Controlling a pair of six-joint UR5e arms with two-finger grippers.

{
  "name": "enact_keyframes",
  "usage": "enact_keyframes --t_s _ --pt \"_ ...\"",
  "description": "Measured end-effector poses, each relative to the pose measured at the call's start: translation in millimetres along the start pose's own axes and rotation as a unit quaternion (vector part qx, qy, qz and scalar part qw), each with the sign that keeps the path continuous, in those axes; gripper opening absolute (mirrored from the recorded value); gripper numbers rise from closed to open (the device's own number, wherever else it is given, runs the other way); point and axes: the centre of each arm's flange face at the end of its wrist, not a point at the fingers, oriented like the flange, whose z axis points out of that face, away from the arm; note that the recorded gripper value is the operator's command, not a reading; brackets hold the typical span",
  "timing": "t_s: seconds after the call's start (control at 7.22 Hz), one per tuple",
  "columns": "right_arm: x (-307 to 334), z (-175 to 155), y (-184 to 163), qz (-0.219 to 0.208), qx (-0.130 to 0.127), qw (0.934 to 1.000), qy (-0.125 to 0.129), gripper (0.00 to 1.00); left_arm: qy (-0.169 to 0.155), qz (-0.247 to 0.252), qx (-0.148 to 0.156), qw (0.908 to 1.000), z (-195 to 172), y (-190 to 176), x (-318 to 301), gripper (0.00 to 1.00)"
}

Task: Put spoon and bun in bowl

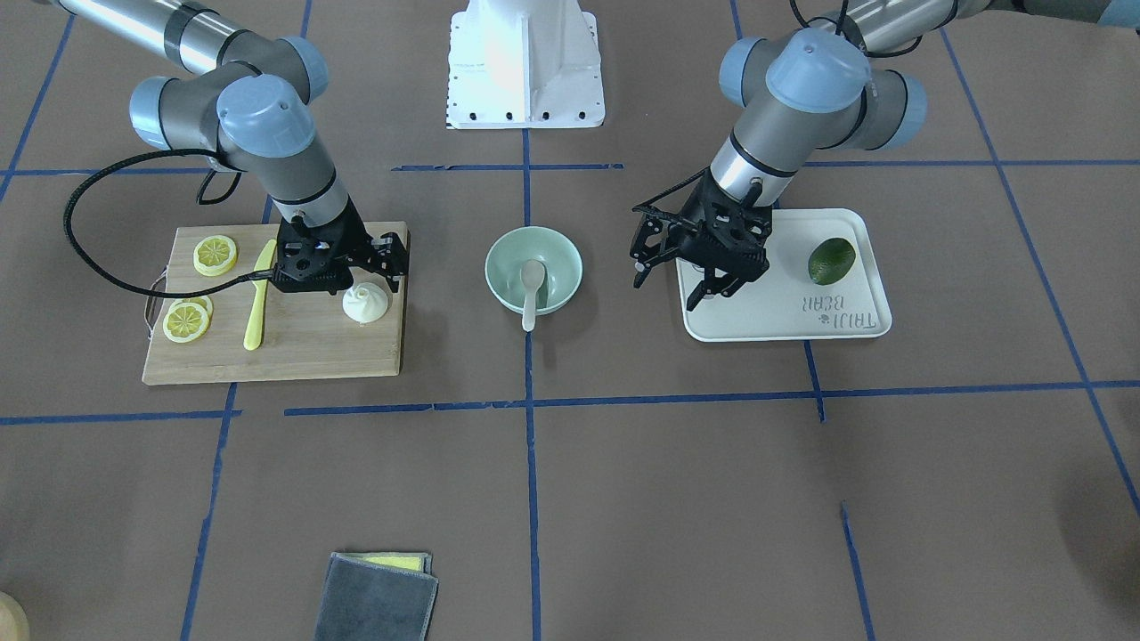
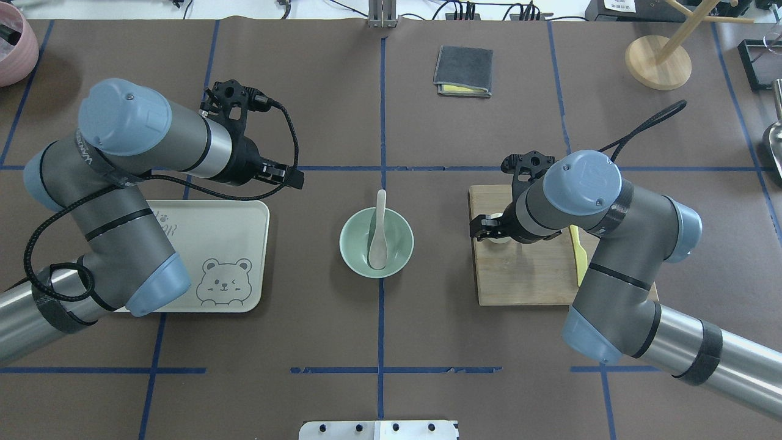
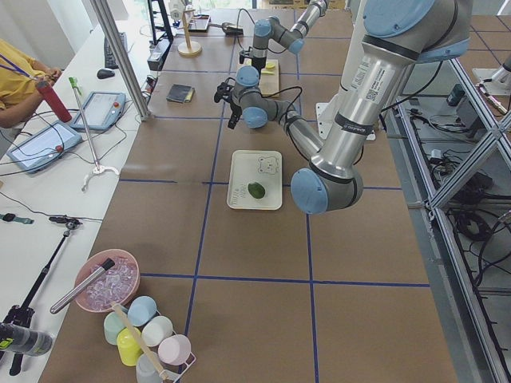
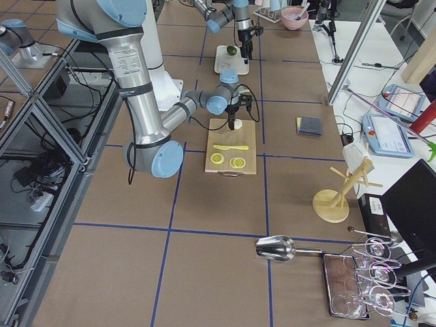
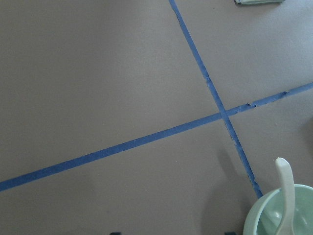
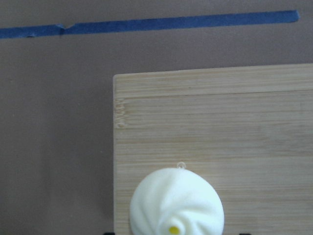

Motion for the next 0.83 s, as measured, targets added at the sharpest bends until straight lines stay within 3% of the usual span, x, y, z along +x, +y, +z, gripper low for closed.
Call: enact_keyframes --t_s 0.14,0.28,0.83 --pt "0.4 0.3 0.0 0.000 0.000 1.0000 0.002 0.53 0.000 0.000 0.000 1.0000 0.1 0.1 -0.1 0.76" --pt "0.6 0.8 0.2 0.001 0.000 1.0000 0.003 0.49 -0.001 0.000 0.000 1.0000 0.0 0.0 -0.8 0.76" --pt "3.5 0.5 -1.5 0.003 0.000 1.0000 0.007 0.44 -0.002 0.001 0.001 1.0000 -0.6 -0.6 -2.3 0.76"
